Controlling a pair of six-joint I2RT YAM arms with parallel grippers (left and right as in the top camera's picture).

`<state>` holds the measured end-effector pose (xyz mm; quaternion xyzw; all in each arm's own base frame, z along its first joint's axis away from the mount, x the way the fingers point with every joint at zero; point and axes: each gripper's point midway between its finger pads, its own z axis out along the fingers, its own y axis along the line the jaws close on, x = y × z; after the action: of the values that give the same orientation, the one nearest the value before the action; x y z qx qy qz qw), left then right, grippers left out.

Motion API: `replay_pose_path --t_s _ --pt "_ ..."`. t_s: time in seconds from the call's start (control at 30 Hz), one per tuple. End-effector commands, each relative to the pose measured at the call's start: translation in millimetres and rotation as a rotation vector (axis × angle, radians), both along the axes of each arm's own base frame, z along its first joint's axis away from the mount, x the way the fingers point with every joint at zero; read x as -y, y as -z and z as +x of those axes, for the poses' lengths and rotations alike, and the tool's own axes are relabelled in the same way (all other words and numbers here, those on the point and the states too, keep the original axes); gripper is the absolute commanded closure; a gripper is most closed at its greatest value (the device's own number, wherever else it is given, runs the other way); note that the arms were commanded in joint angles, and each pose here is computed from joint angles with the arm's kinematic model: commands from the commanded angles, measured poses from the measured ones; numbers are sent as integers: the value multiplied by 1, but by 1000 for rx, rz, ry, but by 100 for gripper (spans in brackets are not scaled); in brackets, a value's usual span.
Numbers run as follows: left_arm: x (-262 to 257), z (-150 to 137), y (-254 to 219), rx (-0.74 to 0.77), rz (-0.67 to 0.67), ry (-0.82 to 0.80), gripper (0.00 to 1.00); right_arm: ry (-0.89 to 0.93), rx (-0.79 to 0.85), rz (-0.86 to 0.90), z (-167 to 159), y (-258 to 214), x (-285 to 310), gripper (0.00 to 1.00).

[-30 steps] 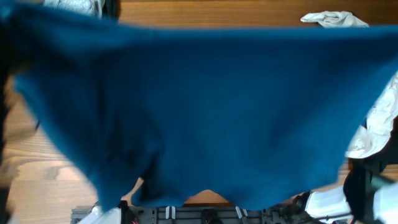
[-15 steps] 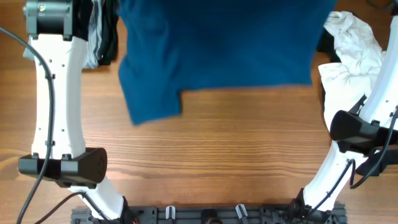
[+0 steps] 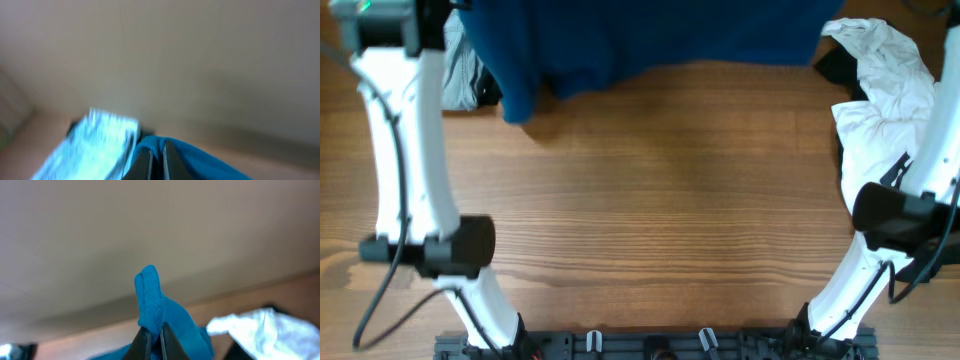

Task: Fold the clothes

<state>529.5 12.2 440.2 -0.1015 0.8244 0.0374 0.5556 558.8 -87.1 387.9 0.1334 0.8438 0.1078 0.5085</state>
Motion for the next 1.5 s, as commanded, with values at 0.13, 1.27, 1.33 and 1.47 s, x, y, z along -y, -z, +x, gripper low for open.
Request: replay_pose_path --t_s 0.13,1.27,1.33,1.47 --pt "-15 -3 11 -44 17 -31 96 -36 -30 -27 -9 5 -3 96" --pt "17 -54 -120 341 -53 26 96 70 45 -124 -60 -58 6 96" --pt "17 -14 -116 409 -58 18 96 64 124 -87 -29 -60 8 96" --pt "24 -24 -184 692 -88 36 96 52 383 -91 -31 -134 2 96"
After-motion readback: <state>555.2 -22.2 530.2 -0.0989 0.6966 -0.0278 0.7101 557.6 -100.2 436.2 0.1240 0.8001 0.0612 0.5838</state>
